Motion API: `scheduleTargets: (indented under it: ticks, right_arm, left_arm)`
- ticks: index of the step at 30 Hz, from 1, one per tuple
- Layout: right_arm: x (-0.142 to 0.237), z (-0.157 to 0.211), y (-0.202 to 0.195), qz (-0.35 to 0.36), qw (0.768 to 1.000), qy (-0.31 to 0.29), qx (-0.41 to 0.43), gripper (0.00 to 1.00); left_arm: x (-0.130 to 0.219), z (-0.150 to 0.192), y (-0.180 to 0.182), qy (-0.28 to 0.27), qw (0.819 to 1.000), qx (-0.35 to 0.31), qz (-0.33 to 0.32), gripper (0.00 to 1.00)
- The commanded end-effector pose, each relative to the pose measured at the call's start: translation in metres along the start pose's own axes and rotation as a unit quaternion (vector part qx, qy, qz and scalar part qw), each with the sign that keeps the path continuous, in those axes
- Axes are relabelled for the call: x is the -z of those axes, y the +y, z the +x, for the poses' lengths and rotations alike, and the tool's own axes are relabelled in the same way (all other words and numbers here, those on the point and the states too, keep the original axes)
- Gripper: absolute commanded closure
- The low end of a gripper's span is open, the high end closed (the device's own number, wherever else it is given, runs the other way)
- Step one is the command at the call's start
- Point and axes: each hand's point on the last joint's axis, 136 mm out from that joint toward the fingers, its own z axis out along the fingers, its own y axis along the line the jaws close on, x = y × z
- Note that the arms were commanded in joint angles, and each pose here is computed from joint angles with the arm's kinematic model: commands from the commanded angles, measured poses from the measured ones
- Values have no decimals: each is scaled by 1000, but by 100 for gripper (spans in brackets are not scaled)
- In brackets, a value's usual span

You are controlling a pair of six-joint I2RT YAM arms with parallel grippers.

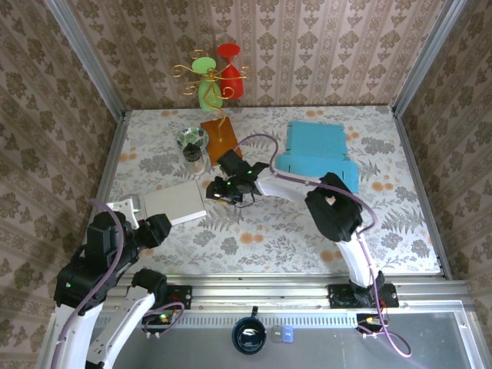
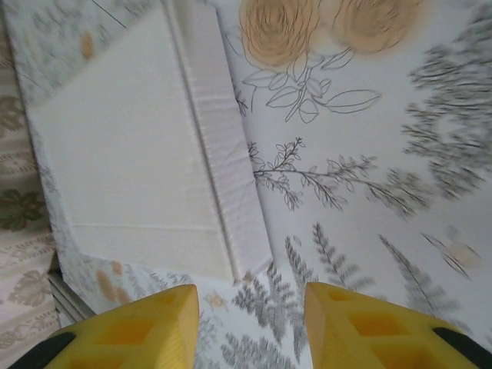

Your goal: Fold the paper box

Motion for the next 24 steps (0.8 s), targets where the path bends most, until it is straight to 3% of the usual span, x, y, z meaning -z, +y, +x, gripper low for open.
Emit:
scheduleTargets:
  ticks: [1, 5, 9, 14, 18, 24]
  right_arm:
    - [66, -34, 18, -20, 995, -96, -14, 57]
    - [124, -42, -8, -28, 989, -134, -50, 56]
    - [184, -50, -60, -23, 980, -166, -110, 56]
    - [244, -32, -123, 0, 970, -169, -175, 57]
    - [277, -14, -146, -10, 958, -201, -205, 56]
    - [317, 11, -159, 2, 946, -237, -222, 55]
  left_arm:
    - [-19, -8, -27, 8, 998, 4, 61, 55]
    - [-61, -13, -51, 47, 991, 64, 104, 64]
    - [-101, -17, -75, 50, 993, 59, 88, 64]
    - [-163, 5, -142, 78, 991, 49, 100, 61]
    - [-206, 26, -178, 90, 986, 102, 95, 60]
    - [-254, 47, -203, 80, 972, 207, 84, 59]
